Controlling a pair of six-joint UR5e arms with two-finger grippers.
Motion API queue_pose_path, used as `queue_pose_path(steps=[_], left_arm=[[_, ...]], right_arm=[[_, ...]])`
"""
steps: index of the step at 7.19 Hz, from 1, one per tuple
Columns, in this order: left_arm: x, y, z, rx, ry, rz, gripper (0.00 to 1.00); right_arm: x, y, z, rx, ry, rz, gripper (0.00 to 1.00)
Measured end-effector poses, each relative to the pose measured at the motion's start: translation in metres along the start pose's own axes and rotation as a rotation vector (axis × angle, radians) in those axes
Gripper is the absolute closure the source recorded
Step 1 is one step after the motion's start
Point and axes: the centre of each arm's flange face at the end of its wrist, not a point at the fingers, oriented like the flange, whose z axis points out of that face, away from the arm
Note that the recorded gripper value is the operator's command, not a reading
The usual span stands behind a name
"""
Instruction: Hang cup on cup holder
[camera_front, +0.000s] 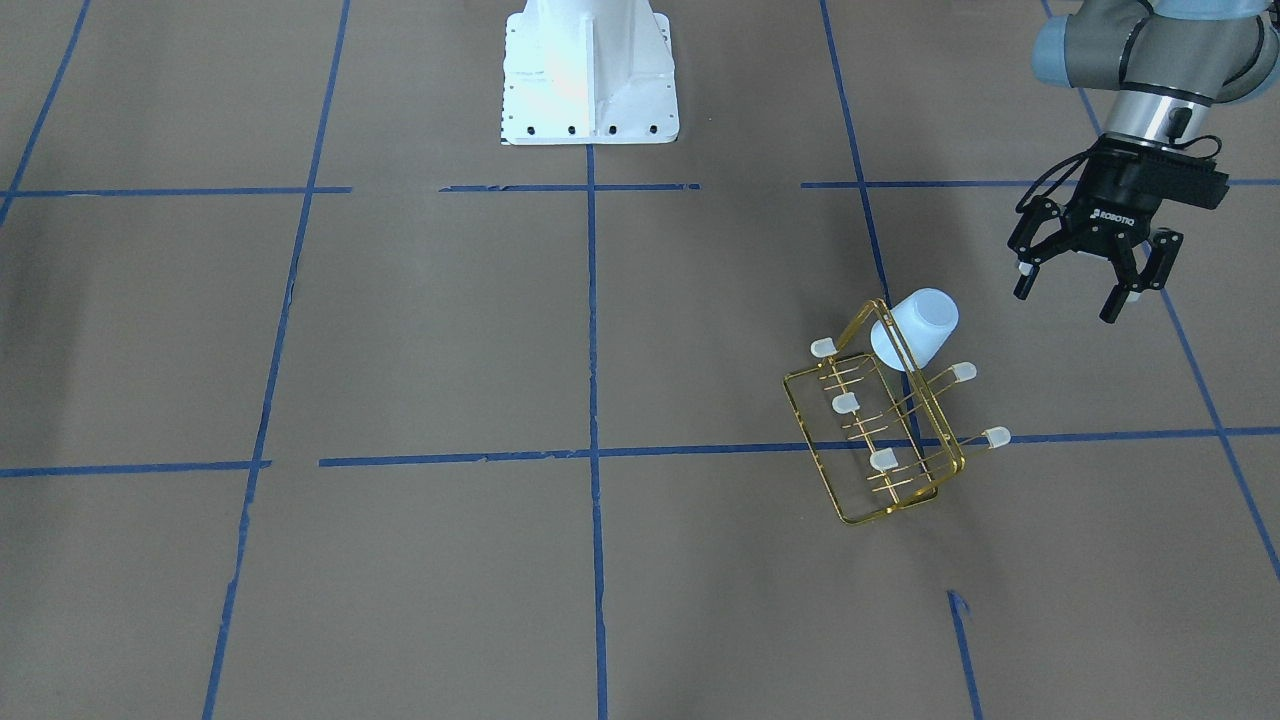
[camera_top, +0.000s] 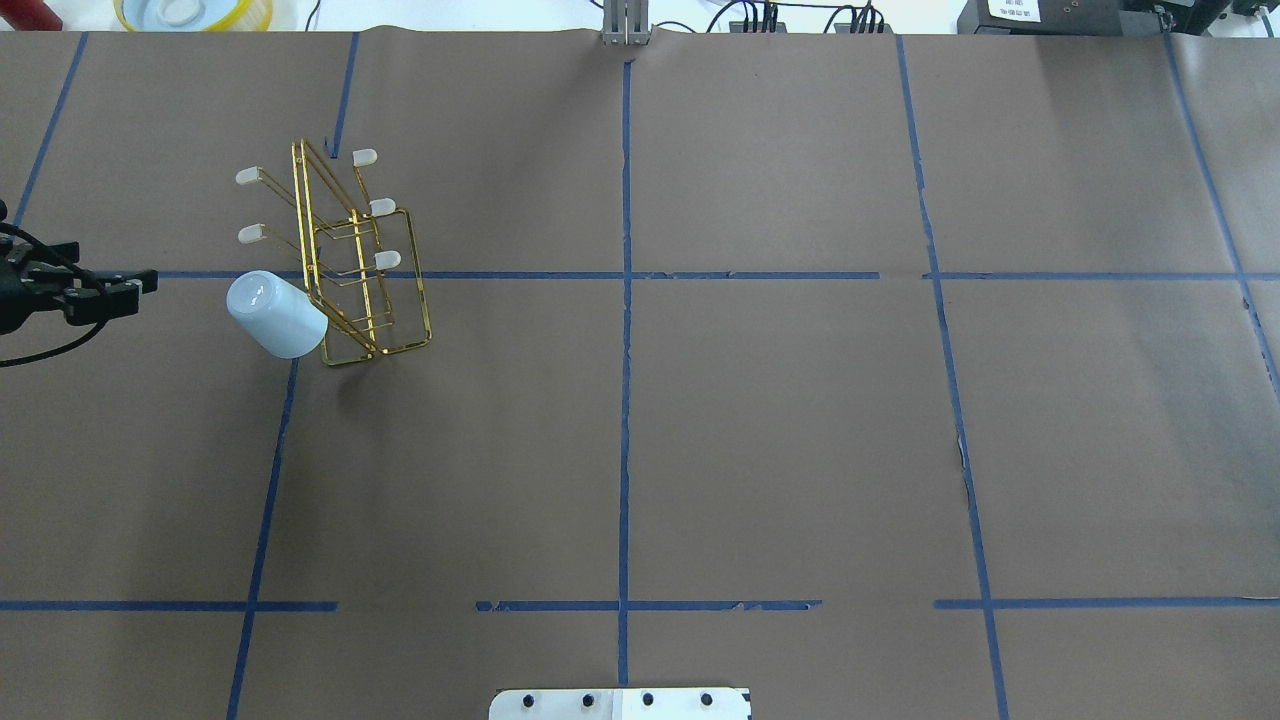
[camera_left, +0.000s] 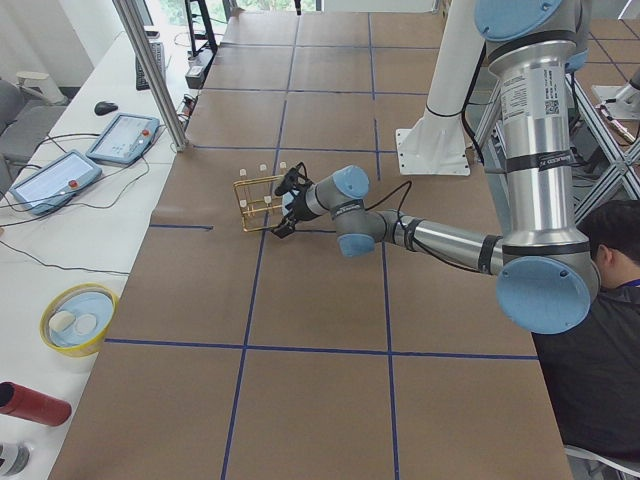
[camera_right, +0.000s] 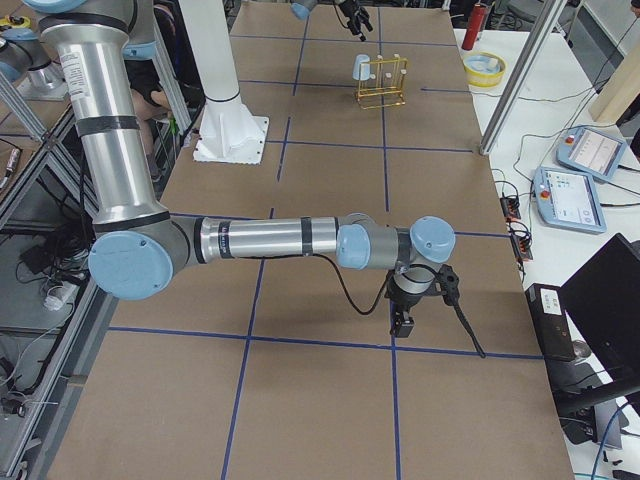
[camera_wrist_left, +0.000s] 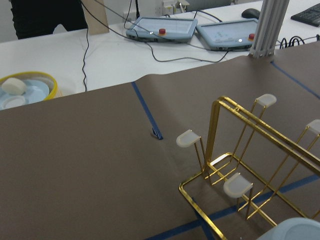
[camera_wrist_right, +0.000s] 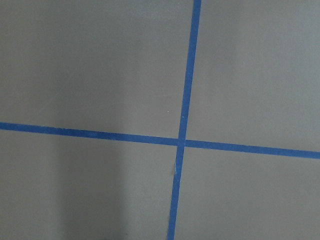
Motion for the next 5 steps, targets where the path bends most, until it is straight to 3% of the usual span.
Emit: queue_pose_path(steps=[2, 3, 4, 5], left_arm=[[-0.048, -0.004, 0.002, -0.165, -0.032, 0.045, 0.0], [-0.077, -0.008, 0.001, -0.226, -0.08, 0.081, 0.0], [-0.105, -0.015, -0.004, -0.279, -0.119, 0.06, 0.0], [-0.13, -0.027, -0.017, -0.31, -0.114, 0.003, 0.0]], right_arm=[[0.0, 0.0, 0.0, 0.0, 0.0, 0.0, 0.0], [0.0, 0.0, 0.0, 0.0, 0.0, 0.0, 0.0], [0.0, 0.0, 0.0, 0.0, 0.0, 0.0, 0.0], [0.0, 0.0, 0.0, 0.0, 0.0, 0.0, 0.0]])
